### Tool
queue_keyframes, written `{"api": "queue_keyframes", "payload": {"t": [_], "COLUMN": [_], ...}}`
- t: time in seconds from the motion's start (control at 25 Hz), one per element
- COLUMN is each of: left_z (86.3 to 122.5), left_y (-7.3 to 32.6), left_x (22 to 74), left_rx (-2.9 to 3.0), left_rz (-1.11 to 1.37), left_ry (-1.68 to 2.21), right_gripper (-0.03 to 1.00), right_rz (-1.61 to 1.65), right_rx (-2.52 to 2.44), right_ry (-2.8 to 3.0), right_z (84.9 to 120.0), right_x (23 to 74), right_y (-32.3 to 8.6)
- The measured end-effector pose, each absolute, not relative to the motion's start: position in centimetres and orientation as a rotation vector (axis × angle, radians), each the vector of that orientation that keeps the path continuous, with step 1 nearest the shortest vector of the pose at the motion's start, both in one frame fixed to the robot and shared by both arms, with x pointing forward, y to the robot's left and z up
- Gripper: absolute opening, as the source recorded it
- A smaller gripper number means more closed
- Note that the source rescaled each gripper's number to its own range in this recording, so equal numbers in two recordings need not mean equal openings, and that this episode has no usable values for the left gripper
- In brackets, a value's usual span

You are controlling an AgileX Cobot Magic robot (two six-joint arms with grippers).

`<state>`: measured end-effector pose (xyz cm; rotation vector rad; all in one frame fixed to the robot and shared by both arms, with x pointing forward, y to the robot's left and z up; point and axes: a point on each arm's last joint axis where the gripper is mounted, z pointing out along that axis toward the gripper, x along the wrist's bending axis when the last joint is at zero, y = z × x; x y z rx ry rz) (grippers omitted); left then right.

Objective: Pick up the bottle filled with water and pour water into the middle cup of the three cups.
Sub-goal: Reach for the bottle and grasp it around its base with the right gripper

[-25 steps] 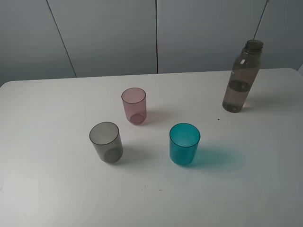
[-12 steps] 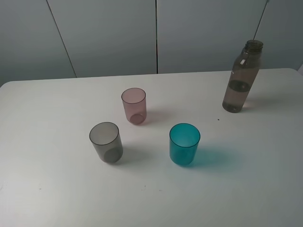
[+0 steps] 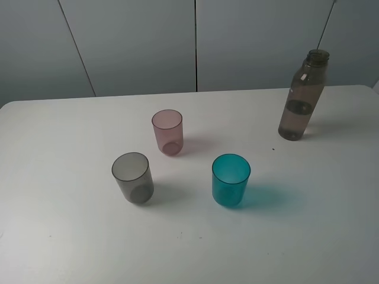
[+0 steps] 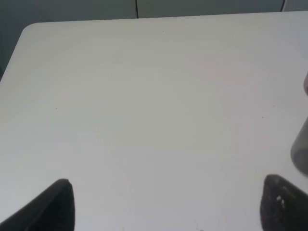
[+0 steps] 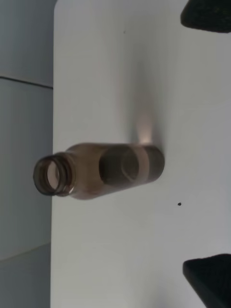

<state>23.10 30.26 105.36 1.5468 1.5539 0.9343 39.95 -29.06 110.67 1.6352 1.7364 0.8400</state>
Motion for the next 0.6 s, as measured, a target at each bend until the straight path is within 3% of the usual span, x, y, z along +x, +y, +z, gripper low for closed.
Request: {"api": "queue_keyframes", "payload": {"t": [0.24, 0.6], "left_z": [105.4, 105.4], "left_y": [30.3, 30.3], "left_x": [23.1, 23.1], "left_rx": [1.547, 1.547], "left_rz": [0.934, 0.934], "left_ry": [1.554, 1.554], "right_gripper": [1.00, 1.00], "right_rz": [0.859, 0.799], "right_rx": [1.520, 1.567], "right_ry": [1.914, 1.983], "right_z": [105.3, 96.6], "right_x": [43.8, 45.6], "right_y": [-25.9, -25.3]}}
